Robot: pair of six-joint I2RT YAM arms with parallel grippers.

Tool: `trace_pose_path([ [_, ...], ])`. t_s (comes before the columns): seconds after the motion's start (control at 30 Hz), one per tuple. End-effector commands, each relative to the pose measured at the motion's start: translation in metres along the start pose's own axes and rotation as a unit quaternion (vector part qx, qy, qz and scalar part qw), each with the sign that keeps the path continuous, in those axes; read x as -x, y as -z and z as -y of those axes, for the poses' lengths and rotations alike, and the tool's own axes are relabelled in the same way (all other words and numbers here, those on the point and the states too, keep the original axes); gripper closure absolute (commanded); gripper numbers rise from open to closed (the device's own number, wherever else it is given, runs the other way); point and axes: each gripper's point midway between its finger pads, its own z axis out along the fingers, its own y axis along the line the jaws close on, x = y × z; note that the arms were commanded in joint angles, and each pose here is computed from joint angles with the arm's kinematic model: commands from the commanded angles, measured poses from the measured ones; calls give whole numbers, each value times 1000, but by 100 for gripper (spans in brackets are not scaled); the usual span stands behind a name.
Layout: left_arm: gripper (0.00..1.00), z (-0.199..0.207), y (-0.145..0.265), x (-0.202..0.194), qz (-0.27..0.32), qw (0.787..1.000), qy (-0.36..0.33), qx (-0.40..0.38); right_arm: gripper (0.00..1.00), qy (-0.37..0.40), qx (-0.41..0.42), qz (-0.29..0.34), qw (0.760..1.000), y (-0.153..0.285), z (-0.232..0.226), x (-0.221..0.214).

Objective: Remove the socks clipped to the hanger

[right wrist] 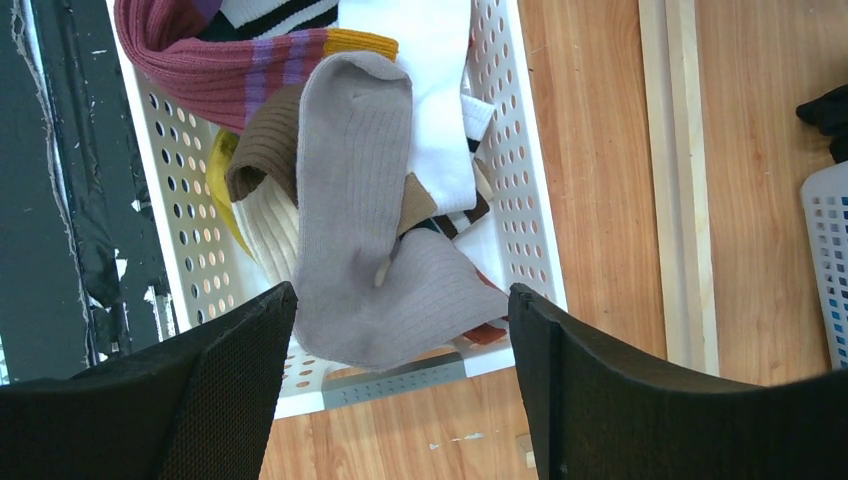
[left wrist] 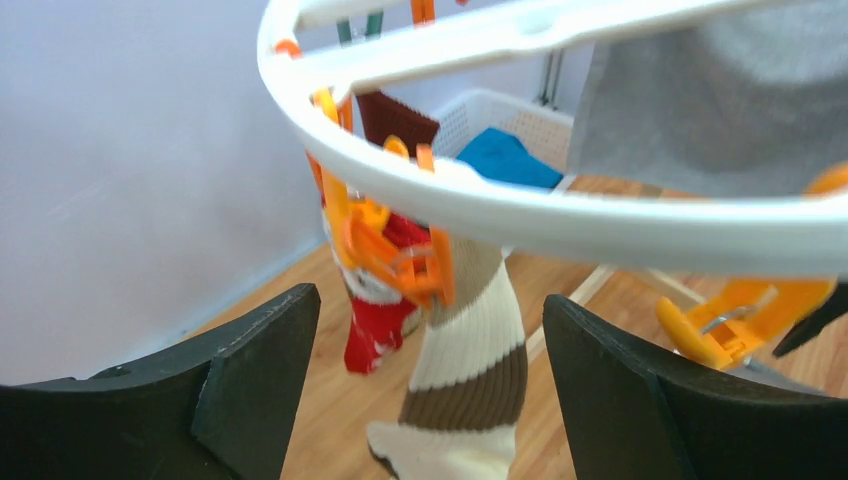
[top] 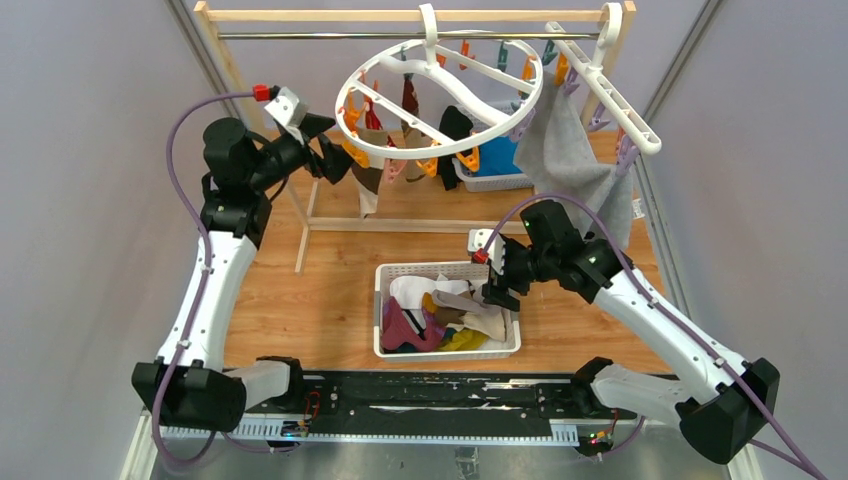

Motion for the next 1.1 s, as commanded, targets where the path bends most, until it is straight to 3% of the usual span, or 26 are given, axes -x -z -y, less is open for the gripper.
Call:
trace_pose_path([
  [0.0, 15, -4, -14, 43, 62, 998, 18, -18, 23, -4, 3, 8, 1000, -1, 3, 4],
  [0.2, 30, -8, -28, 48, 66, 996, 57, -31, 23, -7, 11, 13, 1000, -3, 6, 11],
  [0.53, 52, 36, -20, 56, 77, 993, 49, -75, 23, -7, 23, 32, 999, -3, 7, 25],
  [0.87, 57, 74, -5, 51, 80, 989, 70, -101, 23, -9, 31, 63, 997, 0, 9, 46],
  [1.07, 57, 104, 2, 53, 83, 983, 107, -124, 23, -17, 25, 184, 982, -1, 20, 98],
])
